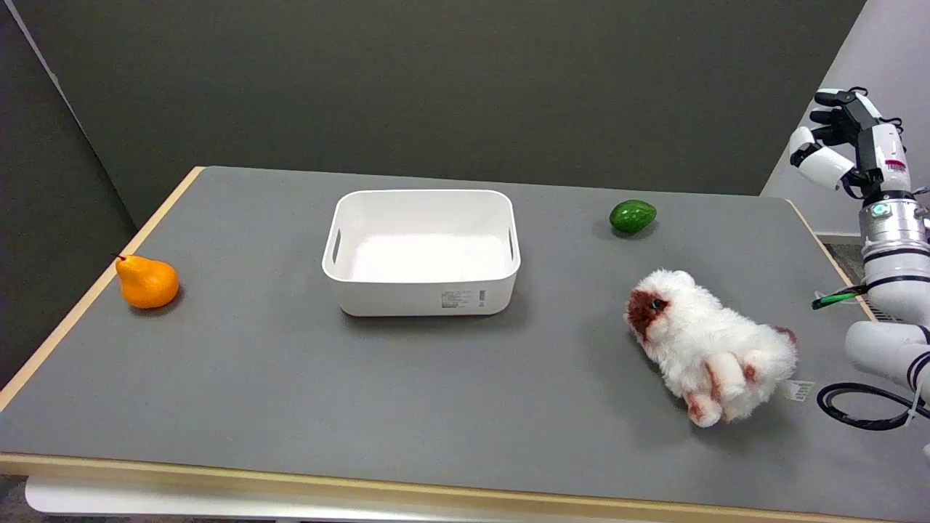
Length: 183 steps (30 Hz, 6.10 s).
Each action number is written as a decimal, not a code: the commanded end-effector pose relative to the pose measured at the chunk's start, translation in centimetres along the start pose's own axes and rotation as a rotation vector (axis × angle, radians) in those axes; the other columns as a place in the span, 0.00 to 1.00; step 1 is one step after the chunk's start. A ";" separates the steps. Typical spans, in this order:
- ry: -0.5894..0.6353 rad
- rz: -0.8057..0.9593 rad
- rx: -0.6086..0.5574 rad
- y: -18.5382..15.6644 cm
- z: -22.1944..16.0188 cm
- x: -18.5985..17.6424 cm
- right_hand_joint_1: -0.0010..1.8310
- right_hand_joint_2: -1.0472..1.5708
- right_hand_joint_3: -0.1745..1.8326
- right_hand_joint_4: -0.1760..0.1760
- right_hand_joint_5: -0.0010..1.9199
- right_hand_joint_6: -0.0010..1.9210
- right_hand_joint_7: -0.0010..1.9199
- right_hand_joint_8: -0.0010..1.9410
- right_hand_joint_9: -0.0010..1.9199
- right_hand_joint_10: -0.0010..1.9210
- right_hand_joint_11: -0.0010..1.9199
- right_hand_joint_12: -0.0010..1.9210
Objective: Pick up the plush toy.
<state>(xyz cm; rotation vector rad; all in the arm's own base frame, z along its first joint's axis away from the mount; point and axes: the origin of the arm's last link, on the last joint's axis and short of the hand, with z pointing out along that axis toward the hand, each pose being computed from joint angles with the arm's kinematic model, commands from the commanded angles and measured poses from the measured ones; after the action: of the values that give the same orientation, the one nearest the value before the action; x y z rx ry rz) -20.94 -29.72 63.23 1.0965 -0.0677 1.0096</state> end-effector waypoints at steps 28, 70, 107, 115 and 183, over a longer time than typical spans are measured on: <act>0.038 -0.607 -0.014 -10.1 -7.7 -2.6 0.26 0.65 0.55 0.28 0.12 0.25 0.20 0.27 0.17 0.49 0.06 0.67; -0.168 -0.545 0.161 -14.8 -26.1 -7.3 0.16 0.65 0.54 0.30 0.13 0.27 0.21 0.28 0.17 0.49 0.07 0.68; -0.341 -0.590 -0.158 -6.1 -21.6 -9.0 0.20 0.65 0.48 0.27 0.13 0.25 0.20 0.25 0.14 0.50 0.04 0.67; -0.351 -0.585 -0.178 -5.7 -21.8 -9.0 0.20 0.65 0.48 0.27 0.13 0.25 0.20 0.25 0.14 0.49 0.04 0.67; -0.128 -0.699 0.277 -16.9 -16.7 -10.4 0.66 0.76 0.39 0.06 0.34 0.76 0.49 0.72 0.46 0.80 0.45 1.00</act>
<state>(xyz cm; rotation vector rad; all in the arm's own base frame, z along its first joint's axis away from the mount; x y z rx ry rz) -26.29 -23.19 38.50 1.2581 0.1301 0.2430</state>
